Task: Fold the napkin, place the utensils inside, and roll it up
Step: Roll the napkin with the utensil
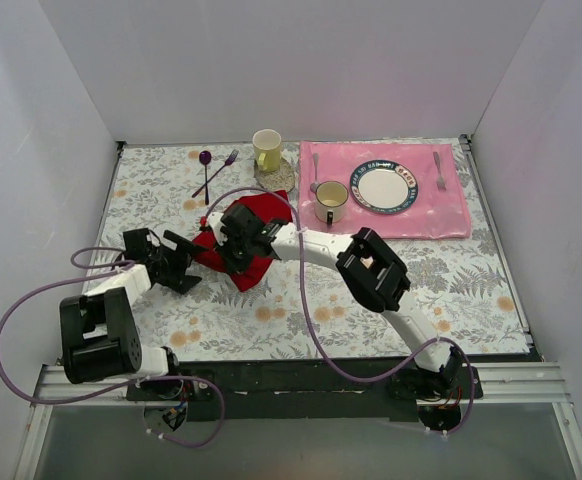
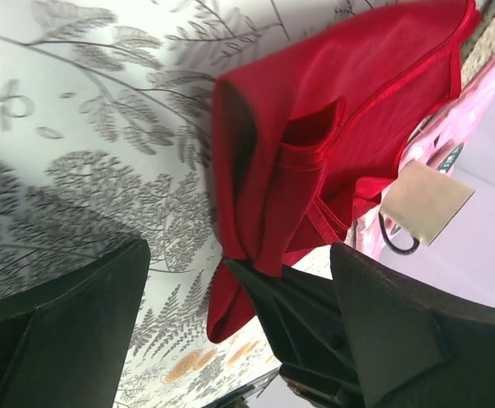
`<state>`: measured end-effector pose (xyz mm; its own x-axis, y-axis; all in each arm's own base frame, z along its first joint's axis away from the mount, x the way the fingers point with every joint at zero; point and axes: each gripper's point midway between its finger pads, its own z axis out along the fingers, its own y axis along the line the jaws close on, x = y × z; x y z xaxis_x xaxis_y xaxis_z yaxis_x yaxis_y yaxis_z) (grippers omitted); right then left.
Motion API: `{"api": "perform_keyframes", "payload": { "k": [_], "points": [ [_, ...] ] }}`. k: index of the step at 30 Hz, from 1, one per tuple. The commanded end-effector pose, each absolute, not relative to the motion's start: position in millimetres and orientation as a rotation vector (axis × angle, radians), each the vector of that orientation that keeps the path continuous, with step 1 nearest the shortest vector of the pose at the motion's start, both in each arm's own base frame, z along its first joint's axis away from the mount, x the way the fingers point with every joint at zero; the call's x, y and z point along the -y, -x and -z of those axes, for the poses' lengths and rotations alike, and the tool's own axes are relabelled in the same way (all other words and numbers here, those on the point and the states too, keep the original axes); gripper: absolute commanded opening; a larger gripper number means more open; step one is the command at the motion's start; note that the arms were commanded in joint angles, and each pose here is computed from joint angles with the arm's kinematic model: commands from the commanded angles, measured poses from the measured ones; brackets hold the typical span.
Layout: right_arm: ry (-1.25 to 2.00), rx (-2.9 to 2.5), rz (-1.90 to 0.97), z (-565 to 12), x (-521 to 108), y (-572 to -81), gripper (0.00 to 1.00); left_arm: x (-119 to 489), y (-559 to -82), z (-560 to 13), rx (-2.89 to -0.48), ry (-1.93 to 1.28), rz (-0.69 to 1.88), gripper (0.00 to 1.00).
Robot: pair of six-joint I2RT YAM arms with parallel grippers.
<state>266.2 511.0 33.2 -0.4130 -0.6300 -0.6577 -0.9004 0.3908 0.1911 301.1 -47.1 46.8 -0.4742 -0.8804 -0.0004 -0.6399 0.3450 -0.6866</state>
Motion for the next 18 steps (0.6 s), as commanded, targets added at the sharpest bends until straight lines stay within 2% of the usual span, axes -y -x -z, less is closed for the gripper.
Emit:
{"api": "perform_keyframes", "payload": {
  "k": [1,5,9,12,13,18],
  "points": [
    [1.31,-2.236,-0.921,-33.8,-503.6,-249.4,0.04,54.1,-314.3,-45.2,-2.261,1.27,0.88,0.86],
    [1.293,-2.242,-1.041,-33.8,-500.7,-246.4,0.06,53.1,-318.7,-35.3,-2.306,1.27,0.836,0.74],
    [1.307,-2.256,-1.104,-33.1,-496.2,-246.9,0.08,48.5,-318.9,-26.3,-2.345,1.265,0.766,0.5],
    [1.313,-2.251,-1.088,-35.2,-493.5,-248.1,0.12,46.1,-319.2,-21.1,-2.362,1.27,0.735,0.28],
    [1.314,-2.283,-1.06,-32.5,-488.5,-247.4,0.15,46.0,-321.3,-22.6,-2.363,1.265,0.734,0.19],
    [1.295,-2.255,-0.914,-54.1,-484.5,-258.7,0.32,48.1,-323.4,-26.0,-2.402,1.257,0.726,0.06]
  ]
}}
